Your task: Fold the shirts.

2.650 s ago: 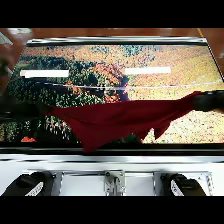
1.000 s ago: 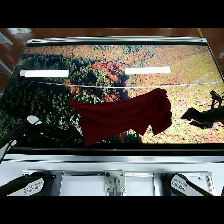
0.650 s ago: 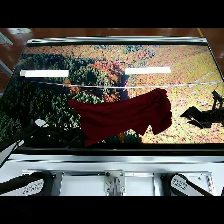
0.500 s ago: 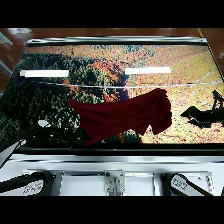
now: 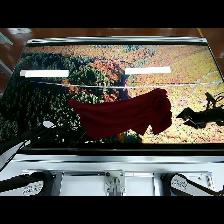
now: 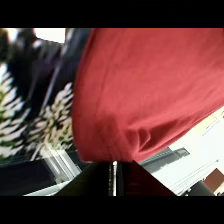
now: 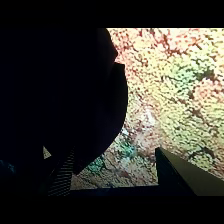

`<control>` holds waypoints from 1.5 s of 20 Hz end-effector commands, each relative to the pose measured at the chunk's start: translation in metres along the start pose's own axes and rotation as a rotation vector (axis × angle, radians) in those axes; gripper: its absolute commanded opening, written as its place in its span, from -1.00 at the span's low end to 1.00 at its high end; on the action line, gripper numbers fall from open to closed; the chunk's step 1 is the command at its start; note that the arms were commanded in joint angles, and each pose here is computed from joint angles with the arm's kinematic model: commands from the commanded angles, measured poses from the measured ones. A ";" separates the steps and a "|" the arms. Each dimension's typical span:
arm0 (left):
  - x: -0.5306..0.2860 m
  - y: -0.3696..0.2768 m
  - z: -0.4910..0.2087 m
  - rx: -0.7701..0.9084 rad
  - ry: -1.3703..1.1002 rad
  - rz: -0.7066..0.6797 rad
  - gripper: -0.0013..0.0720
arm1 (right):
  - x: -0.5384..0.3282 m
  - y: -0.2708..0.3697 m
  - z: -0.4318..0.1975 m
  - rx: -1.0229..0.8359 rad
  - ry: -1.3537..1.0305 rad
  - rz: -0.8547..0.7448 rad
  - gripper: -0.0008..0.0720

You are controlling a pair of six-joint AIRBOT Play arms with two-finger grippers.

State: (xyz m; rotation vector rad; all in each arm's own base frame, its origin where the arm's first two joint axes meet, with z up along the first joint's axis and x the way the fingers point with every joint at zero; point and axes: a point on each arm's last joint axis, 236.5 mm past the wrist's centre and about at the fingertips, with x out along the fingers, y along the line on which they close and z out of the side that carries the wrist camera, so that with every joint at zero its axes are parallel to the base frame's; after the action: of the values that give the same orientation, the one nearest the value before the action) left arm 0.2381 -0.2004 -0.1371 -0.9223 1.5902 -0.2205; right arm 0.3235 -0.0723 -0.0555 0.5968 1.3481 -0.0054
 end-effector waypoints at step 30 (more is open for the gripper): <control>-0.569 -0.308 -0.146 1.016 -1.384 -0.182 -0.86 | -0.571 0.285 -0.043 -0.731 -1.731 0.051 -0.79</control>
State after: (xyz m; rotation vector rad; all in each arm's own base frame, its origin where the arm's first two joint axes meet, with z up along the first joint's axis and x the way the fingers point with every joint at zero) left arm 0.2876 -0.1064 0.4444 -0.2152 0.2222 -0.3803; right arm 0.3215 -0.0244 0.4989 -0.0828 -0.1571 0.0389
